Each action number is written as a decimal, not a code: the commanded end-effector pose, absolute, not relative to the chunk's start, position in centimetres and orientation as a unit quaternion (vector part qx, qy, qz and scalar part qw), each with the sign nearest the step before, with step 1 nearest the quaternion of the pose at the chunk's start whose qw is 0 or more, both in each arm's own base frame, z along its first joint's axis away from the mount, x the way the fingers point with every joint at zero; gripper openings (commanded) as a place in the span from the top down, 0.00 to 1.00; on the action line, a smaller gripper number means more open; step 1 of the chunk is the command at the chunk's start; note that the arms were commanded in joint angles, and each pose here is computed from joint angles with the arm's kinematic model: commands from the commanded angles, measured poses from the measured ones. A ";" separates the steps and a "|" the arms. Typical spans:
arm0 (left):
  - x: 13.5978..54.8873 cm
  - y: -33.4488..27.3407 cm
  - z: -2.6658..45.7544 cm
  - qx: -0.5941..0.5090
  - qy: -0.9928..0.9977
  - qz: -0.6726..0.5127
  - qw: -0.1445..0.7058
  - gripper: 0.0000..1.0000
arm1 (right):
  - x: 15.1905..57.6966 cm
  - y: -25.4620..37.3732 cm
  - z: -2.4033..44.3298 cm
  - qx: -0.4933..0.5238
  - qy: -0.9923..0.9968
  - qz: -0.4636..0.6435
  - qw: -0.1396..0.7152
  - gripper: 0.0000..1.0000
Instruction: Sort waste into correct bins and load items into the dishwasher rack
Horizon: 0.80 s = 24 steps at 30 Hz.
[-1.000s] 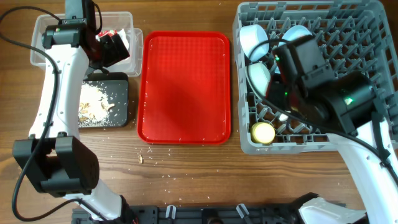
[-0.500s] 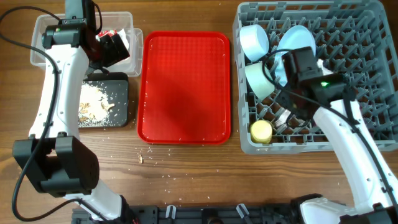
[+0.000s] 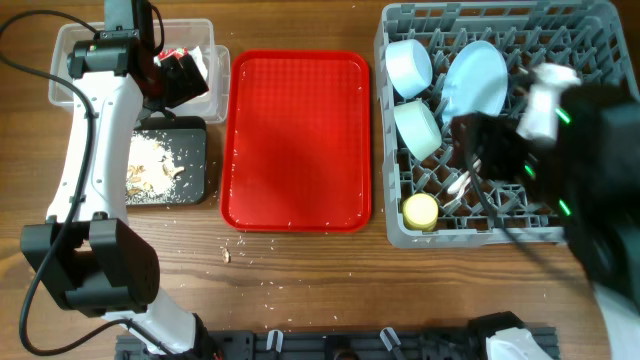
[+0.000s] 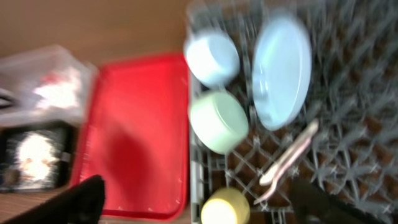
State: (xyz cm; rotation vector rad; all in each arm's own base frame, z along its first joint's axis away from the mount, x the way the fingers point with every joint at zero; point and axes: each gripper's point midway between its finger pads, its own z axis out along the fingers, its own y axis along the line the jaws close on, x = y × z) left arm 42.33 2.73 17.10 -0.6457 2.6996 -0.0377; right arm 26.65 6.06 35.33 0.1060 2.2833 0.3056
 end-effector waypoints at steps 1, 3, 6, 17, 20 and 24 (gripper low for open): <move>42.7 3.0 18.2 -0.229 0.953 -0.010 0.199 0.00 | 23.7 6.1 38.0 0.011 0.882 0.139 0.449 0.00; 42.7 3.0 18.2 -0.229 0.953 -0.010 0.198 0.00 | 22.6 5.4 38.7 0.002 0.875 0.122 0.469 0.00; 42.7 3.0 18.2 -0.229 0.953 -0.010 0.198 0.00 | 21.3 4.0 38.7 0.008 0.874 0.090 0.477 0.00; 42.7 3.0 18.2 -0.229 0.953 -0.010 0.199 0.00 | 24.0 2.9 37.4 -0.032 0.829 0.036 0.557 0.00; 42.7 3.0 18.2 -0.229 0.953 -0.010 0.198 0.00 | 24.9 3.5 34.6 -0.056 0.793 0.057 0.604 0.00; 42.7 3.0 18.2 -0.229 0.953 -0.010 0.198 0.00 | 25.0 4.8 29.7 -0.085 0.737 0.093 0.664 0.00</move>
